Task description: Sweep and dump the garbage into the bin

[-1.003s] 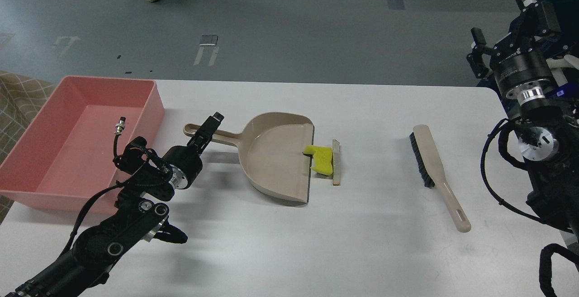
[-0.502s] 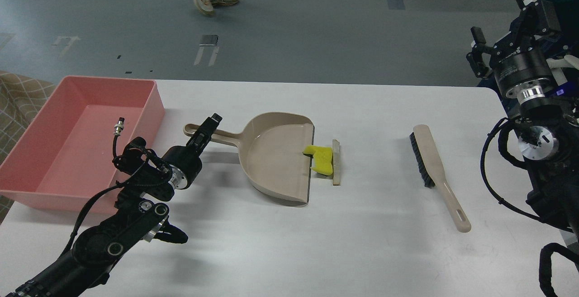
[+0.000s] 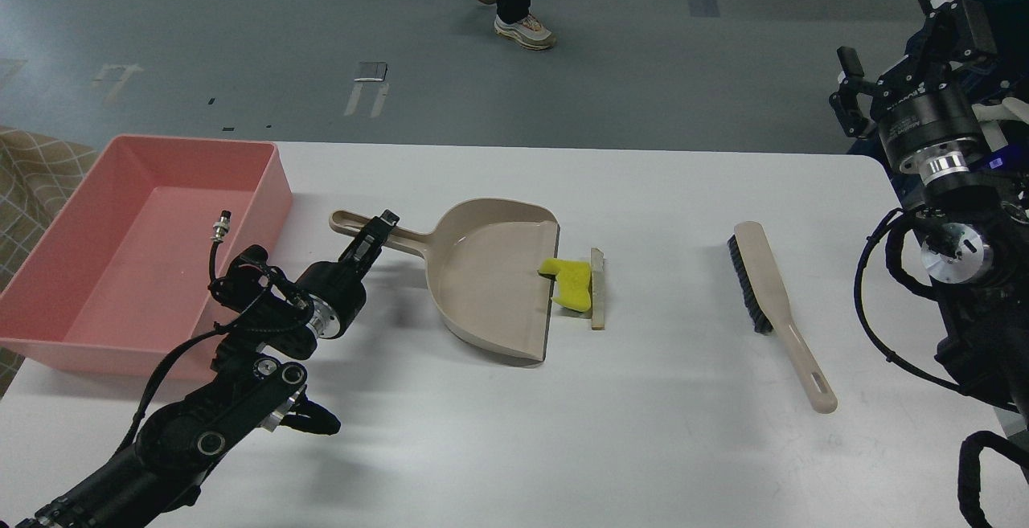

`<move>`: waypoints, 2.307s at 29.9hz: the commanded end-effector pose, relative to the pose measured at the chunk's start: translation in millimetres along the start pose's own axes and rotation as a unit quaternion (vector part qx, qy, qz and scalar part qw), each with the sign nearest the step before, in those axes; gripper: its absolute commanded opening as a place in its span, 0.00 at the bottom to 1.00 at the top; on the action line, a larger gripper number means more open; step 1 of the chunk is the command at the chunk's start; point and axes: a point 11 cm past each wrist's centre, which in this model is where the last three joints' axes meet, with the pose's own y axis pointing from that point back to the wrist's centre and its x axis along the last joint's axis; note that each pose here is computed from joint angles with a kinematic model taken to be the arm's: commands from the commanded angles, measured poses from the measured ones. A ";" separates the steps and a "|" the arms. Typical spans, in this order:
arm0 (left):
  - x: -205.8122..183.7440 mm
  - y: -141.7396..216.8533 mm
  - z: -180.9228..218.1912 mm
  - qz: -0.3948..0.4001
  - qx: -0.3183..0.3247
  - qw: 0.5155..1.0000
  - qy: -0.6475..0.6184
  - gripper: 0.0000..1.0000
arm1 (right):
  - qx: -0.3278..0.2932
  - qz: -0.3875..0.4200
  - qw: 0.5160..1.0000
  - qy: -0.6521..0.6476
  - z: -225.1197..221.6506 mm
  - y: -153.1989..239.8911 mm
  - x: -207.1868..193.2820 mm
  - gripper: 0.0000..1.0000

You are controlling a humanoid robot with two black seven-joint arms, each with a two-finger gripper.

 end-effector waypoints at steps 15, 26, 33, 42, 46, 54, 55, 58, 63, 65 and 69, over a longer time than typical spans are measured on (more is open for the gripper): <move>2.3 -2.6 4.5 0.002 -0.006 1.000 0.004 0.00 | 0.001 -0.001 1.000 0.000 -0.9 -0.7 -0.5 1.00; 2.0 -2.5 4.6 0.002 -0.007 1.000 0.006 0.00 | 0.001 0.001 1.000 0.011 -6.2 -0.5 4.8 1.00; -1.3 -3.6 6.9 0.001 -0.010 1.000 0.010 0.00 | -0.036 -0.018 0.996 0.081 -9.6 -0.6 8.7 1.00; -1.3 -3.6 7.3 0.001 -0.012 1.000 0.010 0.00 | -0.101 -0.075 0.959 0.254 -44.8 8.1 23.8 1.00; 0.2 -3.6 7.4 0.002 -0.012 1.000 0.010 0.00 | -0.124 -0.093 0.937 0.314 -68.9 24.5 36.0 1.00; -0.2 -3.5 7.4 0.002 -0.013 1.000 0.009 0.00 | -0.213 -0.113 0.865 0.441 -107.2 74.1 77.1 1.00; -0.2 -3.5 7.6 0.002 -0.014 1.000 0.009 0.00 | -0.237 -0.112 0.853 0.452 -108.7 81.7 84.3 1.00; -0.8 -3.6 7.9 0.001 -0.014 1.000 0.010 0.00 | -0.286 -0.112 0.836 0.455 -111.3 95.3 96.4 1.00; -2.6 -4.0 8.7 0.000 -0.015 1.000 0.011 0.00 | -0.343 -0.150 0.817 0.438 -105.1 119.5 94.0 1.00; -2.6 -4.0 8.7 0.000 -0.015 1.000 0.011 0.00 | -0.359 -0.163 0.809 0.436 -96.6 130.5 91.4 1.00; -2.9 -4.5 9.6 0.000 -0.016 1.000 0.011 0.00 | -0.393 -0.233 0.757 0.467 -70.1 152.1 69.4 0.98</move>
